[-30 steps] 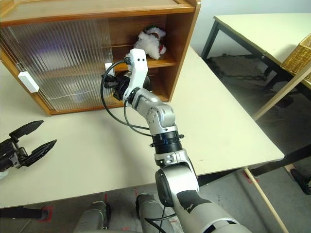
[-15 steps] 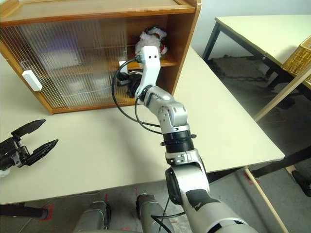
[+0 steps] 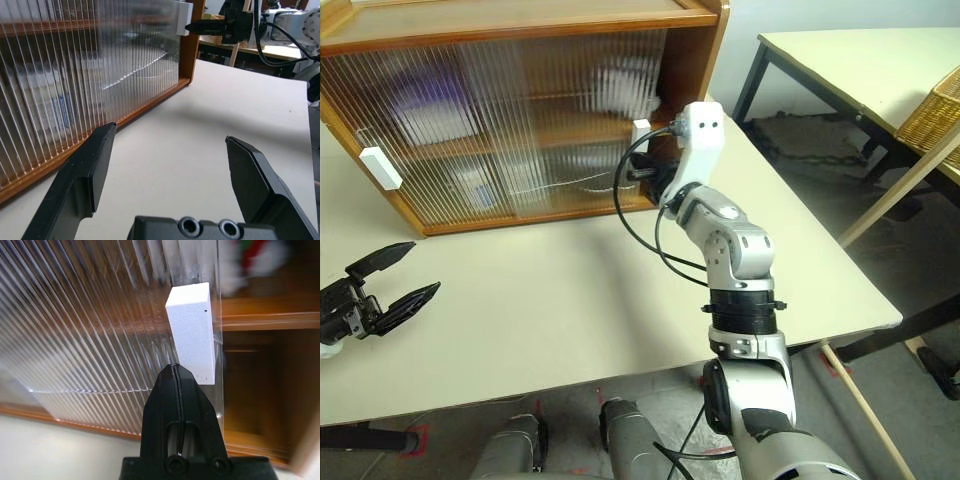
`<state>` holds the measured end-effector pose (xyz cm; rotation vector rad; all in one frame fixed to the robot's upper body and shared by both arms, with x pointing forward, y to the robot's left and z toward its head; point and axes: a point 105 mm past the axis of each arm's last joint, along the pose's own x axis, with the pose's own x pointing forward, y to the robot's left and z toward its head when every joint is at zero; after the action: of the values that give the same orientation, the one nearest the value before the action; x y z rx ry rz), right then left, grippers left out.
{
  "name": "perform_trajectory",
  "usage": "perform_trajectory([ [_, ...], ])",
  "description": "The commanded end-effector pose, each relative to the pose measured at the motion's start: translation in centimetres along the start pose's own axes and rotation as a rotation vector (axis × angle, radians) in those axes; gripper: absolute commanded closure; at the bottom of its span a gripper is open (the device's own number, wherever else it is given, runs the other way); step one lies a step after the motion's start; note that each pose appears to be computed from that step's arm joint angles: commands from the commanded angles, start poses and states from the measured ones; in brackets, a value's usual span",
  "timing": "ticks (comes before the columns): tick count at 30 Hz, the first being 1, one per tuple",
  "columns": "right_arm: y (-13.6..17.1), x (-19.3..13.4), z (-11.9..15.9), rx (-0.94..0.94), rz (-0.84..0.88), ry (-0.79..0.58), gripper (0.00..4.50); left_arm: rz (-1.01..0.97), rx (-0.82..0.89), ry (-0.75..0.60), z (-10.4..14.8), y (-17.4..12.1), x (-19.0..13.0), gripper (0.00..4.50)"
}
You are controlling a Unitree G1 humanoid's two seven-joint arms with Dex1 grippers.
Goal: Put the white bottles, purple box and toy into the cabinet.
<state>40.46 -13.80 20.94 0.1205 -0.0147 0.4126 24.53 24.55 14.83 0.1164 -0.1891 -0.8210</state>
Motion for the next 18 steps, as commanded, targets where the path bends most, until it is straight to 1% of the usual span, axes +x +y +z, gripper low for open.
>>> perform_trajectory([
  [1, -2.8, -0.8, 0.5, -0.029, -0.111, -0.015, 4.46, -0.017, -0.005, 0.024, -0.5, -0.1, 0.1, 0.00],
  [8, -4.8, -1.6, 1.1, -0.065, -0.177, -0.017, 4.46, -0.023, -0.004, 0.023, -0.4, 0.1, 0.2, 0.00],
  [11, -4.6, -1.8, 1.5, -0.053, -0.153, -0.033, 4.46, -0.028, -0.003, 0.022, -0.4, 0.1, 0.3, 0.00],
  [12, -4.3, -1.8, 1.6, -0.047, -0.130, -0.042, 4.46, -0.030, -0.003, 0.021, -0.4, 0.1, 0.4, 0.00],
  [15, -1.9, -1.9, 2.6, 0.014, 0.053, -0.104, 4.46, -0.033, -0.004, 0.018, -0.4, 0.0, 0.6, 0.00],
  [17, 0.0, -2.7, 3.3, 0.096, 0.220, -0.144, 4.11, -0.033, -0.006, 0.014, -0.4, -0.1, 0.7, 0.00],
  [18, 0.7, -3.2, 3.6, 0.125, 0.286, -0.159, 3.83, -0.032, -0.007, 0.012, -0.4, -0.1, 0.7, 0.00],
])
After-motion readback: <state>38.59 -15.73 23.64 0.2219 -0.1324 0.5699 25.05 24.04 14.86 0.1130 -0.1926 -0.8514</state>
